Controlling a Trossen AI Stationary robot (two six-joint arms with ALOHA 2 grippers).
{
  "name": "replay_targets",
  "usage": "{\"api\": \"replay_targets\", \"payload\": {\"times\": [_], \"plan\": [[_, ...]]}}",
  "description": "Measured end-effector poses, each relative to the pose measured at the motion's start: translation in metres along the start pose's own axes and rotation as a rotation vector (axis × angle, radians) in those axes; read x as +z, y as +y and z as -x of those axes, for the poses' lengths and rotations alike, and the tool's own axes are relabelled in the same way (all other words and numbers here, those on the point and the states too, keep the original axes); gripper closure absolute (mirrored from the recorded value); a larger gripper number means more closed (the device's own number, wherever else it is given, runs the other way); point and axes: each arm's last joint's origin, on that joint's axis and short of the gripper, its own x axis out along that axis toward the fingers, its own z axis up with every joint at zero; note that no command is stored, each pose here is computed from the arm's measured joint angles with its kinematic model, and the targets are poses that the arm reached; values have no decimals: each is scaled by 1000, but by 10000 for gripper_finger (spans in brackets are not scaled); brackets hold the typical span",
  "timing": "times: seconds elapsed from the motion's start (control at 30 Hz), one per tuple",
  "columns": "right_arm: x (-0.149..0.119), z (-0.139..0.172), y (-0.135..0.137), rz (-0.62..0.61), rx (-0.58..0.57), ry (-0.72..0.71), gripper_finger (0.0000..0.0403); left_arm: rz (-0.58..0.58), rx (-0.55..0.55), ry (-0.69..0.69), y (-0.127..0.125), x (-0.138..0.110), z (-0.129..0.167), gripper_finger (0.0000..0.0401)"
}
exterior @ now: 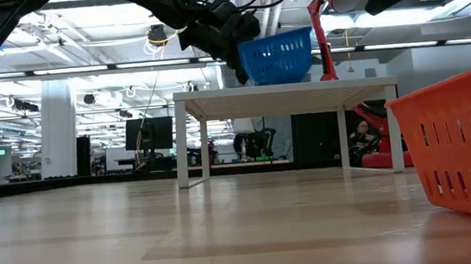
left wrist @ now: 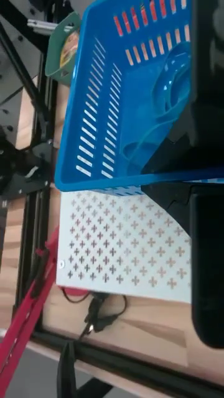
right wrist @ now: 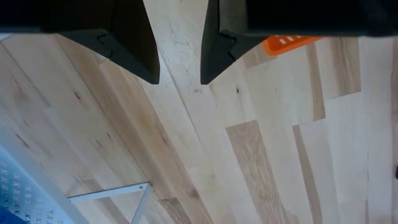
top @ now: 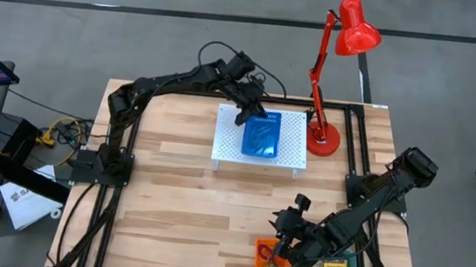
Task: Pick & Place Office Desk Supplies
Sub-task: Put the blue bin on the shelf
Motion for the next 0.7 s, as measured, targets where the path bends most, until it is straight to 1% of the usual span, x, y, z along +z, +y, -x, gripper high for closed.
{"api": "replay_targets", "payload": {"times": [0.17, 0.53, 0.7], "plan": [[0, 0, 0, 0, 0, 0, 290, 26, 30, 1, 6, -1, 3, 398], [0, 0, 0, -1, 2, 2, 290, 24, 35, 12, 7, -7, -6, 397], [0, 0, 0, -2, 3, 3, 290, 0, 37, -2, 6, -5, -7, 375]]}}
